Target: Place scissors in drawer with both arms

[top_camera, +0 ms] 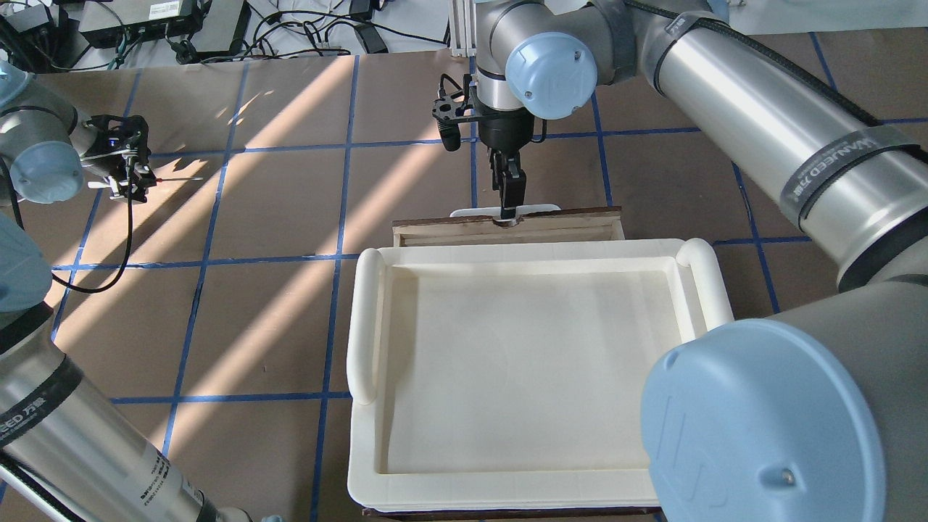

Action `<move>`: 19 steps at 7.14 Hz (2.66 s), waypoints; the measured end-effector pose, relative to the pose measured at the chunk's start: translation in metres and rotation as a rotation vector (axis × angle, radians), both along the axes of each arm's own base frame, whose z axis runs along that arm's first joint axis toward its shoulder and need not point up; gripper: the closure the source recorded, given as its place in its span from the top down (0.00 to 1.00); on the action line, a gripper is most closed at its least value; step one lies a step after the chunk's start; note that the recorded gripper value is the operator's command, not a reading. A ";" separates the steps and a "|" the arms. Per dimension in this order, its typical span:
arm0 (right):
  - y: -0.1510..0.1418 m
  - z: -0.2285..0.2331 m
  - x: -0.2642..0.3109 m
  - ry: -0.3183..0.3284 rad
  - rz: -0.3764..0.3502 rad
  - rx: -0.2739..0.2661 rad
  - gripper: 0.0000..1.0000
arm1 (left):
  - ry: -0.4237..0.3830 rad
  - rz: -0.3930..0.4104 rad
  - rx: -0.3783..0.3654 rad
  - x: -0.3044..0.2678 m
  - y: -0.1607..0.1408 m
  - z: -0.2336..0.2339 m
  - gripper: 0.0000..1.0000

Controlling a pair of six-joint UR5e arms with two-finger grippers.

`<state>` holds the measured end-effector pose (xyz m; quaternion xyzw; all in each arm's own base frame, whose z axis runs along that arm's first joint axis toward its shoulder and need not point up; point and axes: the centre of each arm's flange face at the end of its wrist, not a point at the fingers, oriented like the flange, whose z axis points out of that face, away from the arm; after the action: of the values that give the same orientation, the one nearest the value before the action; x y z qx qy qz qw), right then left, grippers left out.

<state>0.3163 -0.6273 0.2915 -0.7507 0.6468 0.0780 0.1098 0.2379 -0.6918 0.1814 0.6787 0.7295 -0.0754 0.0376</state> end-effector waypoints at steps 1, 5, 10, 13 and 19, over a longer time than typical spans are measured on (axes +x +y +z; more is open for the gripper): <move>-0.006 0.001 -0.004 -0.006 -0.004 -0.012 0.70 | 0.001 -0.008 -0.009 -0.006 -0.002 0.008 0.00; -0.020 -0.001 -0.009 -0.025 -0.013 -0.055 0.68 | 0.010 -0.036 0.016 -0.082 -0.005 0.070 0.00; -0.026 0.005 -0.008 -0.040 -0.003 -0.089 0.83 | -0.001 -0.002 0.065 -0.193 0.009 0.132 0.00; -0.031 0.029 -0.012 -0.049 -0.097 -0.162 1.00 | -0.024 0.006 0.070 -0.276 0.023 0.161 0.00; 0.041 0.191 -0.141 -0.015 -0.755 -0.330 1.00 | 0.002 -0.026 0.065 -0.416 0.074 0.205 0.00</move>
<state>0.1758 -0.5863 0.4824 -0.4685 0.8799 -0.0779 0.0135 -0.1776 -0.6174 0.3865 0.6888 0.7229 -0.0530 0.0137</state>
